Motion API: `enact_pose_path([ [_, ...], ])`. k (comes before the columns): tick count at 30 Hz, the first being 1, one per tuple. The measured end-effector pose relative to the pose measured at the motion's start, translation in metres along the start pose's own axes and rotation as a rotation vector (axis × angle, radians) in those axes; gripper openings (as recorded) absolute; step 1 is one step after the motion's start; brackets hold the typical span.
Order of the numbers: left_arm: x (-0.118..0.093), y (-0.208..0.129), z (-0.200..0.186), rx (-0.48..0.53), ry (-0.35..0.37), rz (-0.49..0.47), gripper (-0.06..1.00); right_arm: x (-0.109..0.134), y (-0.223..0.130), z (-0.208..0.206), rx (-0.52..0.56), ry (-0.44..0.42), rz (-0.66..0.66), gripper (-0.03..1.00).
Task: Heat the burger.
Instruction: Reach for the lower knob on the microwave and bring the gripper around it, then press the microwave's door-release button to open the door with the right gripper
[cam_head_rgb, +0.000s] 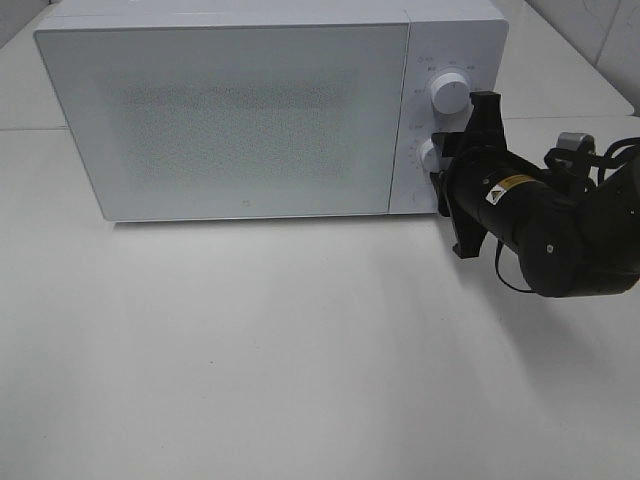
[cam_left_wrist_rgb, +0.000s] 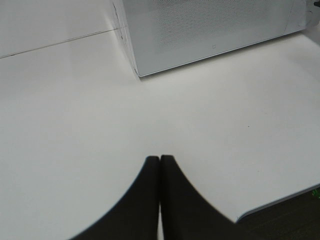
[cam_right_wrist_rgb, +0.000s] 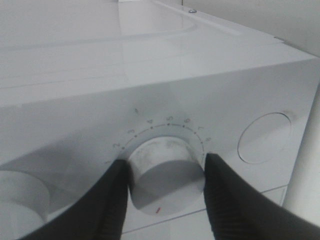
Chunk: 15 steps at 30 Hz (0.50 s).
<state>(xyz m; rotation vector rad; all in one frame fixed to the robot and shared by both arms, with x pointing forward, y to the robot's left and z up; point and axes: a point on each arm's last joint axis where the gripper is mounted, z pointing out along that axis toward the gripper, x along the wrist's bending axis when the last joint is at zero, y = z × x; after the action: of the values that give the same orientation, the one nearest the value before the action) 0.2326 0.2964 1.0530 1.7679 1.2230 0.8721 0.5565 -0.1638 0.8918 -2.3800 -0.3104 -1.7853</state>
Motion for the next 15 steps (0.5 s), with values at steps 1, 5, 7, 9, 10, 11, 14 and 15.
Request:
enact_pose_path([
  [1, 0.0, 0.0, 0.0, 0.0, 0.0, 0.0, 0.0, 0.0, 0.0, 0.0, 0.0, 0.0, 0.0, 0.42],
  [5, 0.0, 0.0, 0.0, 0.0, 0.0, 0.0, 0.0, 0.0, 0.0, 0.0, 0.0, 0.0, -0.002, 0.42],
  [7, 0.0, 0.0, 0.0, 0.0, 0.0, 0.0, 0.0, 0.0001, -0.0001, 0.0, 0.001, 0.001, -0.024, 0.44],
  [9, 0.0, 0.0, 0.0, 0.0, 0.0, 0.0, 0.0, 0.0002, -0.0008, -0.0004, 0.009, 0.006, -0.06, 0.46],
  [10, 0.0, 0.0, 0.0, 0.0, 0.0, 0.0, 0.0, 0.0002, -0.0008, -0.0004, 0.009, 0.006, -0.06, 0.46],
  [11, 0.0, 0.0, 0.0, 0.0, 0.0, 0.0, 0.0, 0.0011, -0.0022, -0.0012, 0.026, 0.025, -0.098, 0.56],
  [14, 0.0, 0.0, 0.0, 0.0, 0.0, 0.0, 0.0, 0.0016, -0.0036, -0.0026, 0.043, 0.046, -0.135, 0.63],
  [15, 0.0, 0.0, 0.0, 0.0, 0.0, 0.0, 0.0, 0.0013, -0.0051, -0.0041, 0.061, 0.055, -0.158, 0.68],
])
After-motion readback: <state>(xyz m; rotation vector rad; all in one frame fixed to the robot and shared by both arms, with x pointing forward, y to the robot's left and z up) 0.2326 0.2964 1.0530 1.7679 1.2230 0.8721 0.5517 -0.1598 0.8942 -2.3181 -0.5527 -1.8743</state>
